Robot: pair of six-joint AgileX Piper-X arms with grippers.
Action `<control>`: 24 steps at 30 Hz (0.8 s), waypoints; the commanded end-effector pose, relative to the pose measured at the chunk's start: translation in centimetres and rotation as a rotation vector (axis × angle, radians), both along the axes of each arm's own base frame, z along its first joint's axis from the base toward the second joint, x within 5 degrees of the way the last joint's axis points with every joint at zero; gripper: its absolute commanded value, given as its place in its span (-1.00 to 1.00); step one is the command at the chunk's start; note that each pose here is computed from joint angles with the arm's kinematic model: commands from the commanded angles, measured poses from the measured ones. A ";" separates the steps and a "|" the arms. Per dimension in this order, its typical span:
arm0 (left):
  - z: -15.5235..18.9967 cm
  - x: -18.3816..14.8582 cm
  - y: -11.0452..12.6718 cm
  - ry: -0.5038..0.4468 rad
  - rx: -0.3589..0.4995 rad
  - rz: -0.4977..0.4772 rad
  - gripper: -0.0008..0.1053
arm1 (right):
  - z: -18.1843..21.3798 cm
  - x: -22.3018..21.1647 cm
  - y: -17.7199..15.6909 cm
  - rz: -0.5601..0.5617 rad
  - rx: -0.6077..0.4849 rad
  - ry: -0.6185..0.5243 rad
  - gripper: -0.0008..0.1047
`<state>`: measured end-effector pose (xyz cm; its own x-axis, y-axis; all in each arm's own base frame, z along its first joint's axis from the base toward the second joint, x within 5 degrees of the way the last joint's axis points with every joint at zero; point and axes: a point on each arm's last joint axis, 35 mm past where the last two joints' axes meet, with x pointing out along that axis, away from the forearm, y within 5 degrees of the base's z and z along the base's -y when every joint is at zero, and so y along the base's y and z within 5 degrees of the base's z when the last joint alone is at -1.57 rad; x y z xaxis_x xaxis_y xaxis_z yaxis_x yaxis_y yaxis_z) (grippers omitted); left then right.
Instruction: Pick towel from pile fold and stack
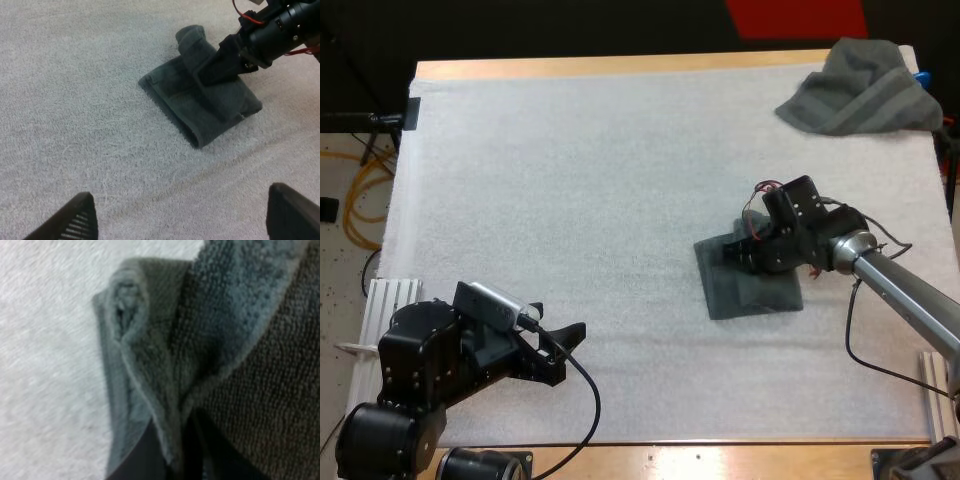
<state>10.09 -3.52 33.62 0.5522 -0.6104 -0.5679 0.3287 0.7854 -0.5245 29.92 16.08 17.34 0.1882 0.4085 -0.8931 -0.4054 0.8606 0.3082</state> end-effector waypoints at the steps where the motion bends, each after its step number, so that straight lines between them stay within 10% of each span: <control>1: 0.1 0.0 0.0 -0.001 -0.002 0.002 0.29 | 0.5 0.1 0.2 0.016 0.035 0.002 -0.91; 11: 0.1 0.0 0.0 -0.001 -0.002 0.002 0.29 | 0.6 -0.6 0.4 0.151 0.124 0.058 0.33; 24: -1.0 0.1 0.0 0.031 0.004 0.002 0.29 | 0.4 -2.7 3.2 0.252 0.225 0.150 0.31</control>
